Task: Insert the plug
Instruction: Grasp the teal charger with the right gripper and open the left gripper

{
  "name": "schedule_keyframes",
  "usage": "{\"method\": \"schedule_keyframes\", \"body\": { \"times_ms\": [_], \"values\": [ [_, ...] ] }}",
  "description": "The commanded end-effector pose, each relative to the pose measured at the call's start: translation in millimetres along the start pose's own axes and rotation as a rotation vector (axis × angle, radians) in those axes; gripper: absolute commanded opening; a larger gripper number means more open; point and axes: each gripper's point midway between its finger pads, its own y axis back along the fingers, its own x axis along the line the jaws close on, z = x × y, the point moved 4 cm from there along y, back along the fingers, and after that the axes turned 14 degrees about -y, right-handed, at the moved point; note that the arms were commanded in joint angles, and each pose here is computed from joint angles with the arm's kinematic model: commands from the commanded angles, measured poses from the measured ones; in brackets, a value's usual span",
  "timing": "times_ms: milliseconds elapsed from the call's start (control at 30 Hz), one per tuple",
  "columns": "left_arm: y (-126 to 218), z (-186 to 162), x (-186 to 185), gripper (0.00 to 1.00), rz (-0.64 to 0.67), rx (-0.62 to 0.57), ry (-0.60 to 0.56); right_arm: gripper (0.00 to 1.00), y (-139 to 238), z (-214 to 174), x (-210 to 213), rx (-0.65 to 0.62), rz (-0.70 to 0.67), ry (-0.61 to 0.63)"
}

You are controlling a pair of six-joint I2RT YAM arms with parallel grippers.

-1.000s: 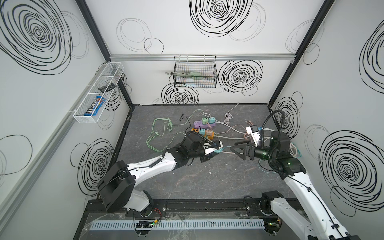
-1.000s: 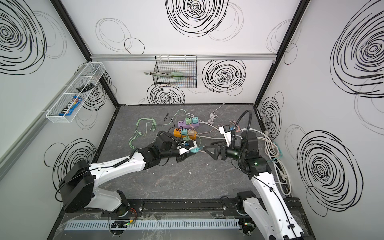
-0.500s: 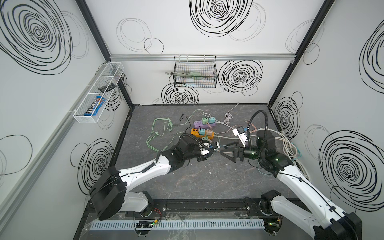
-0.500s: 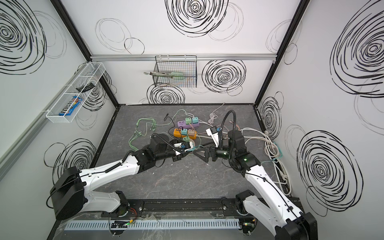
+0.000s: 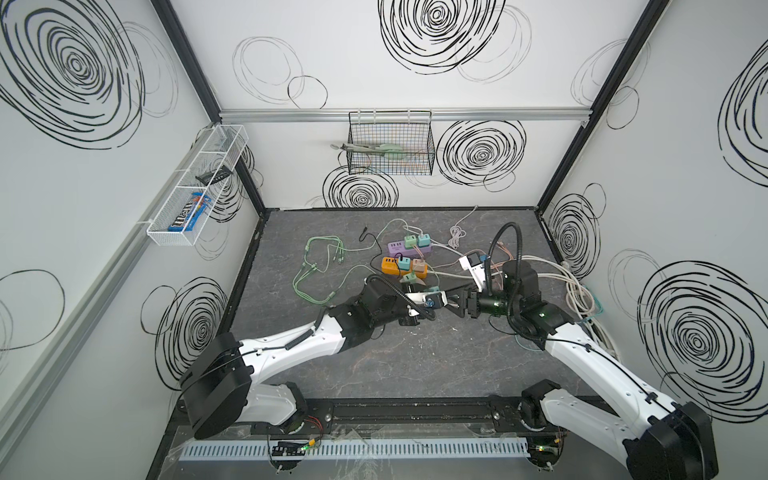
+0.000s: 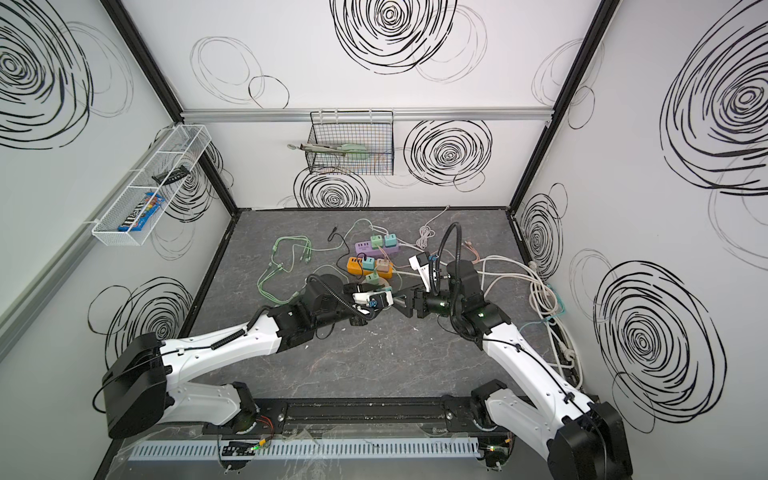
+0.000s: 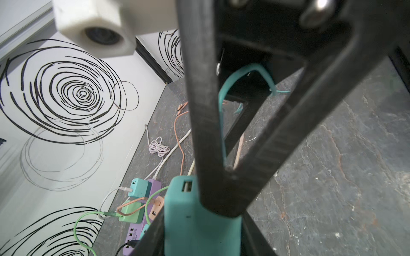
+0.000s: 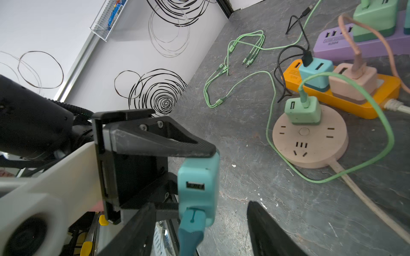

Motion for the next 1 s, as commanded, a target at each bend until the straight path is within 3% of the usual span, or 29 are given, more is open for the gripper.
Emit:
{"method": "schedule_keyframes", "body": {
  "times_ms": [0,333,733,800,833,900,967],
  "values": [
    [3,17,15,0.00,0.073,-0.045,-0.067,0.67,-3,9,5,-0.011,0.009,0.024],
    [-2,21,9,0.00,0.050,-0.048,-0.086,0.56,-15,8,4,0.072,0.023,0.032],
    [-2,21,11,0.02,0.047,-0.049,-0.026,0.11,-15,11,7,0.045,0.019,0.070],
    [-2,19,11,0.13,0.054,-0.039,-0.013,0.06,-14,10,5,0.047,0.003,0.076],
    [-2,17,12,0.25,0.068,-0.032,0.001,0.03,-13,11,5,0.040,-0.009,0.084],
    [1,11,17,0.63,0.100,-0.030,0.052,0.00,-10,16,4,0.008,-0.042,0.103],
    [3,3,21,0.90,0.110,-0.043,0.138,0.00,-4,25,-1,-0.062,-0.119,0.130]
  ]
}}
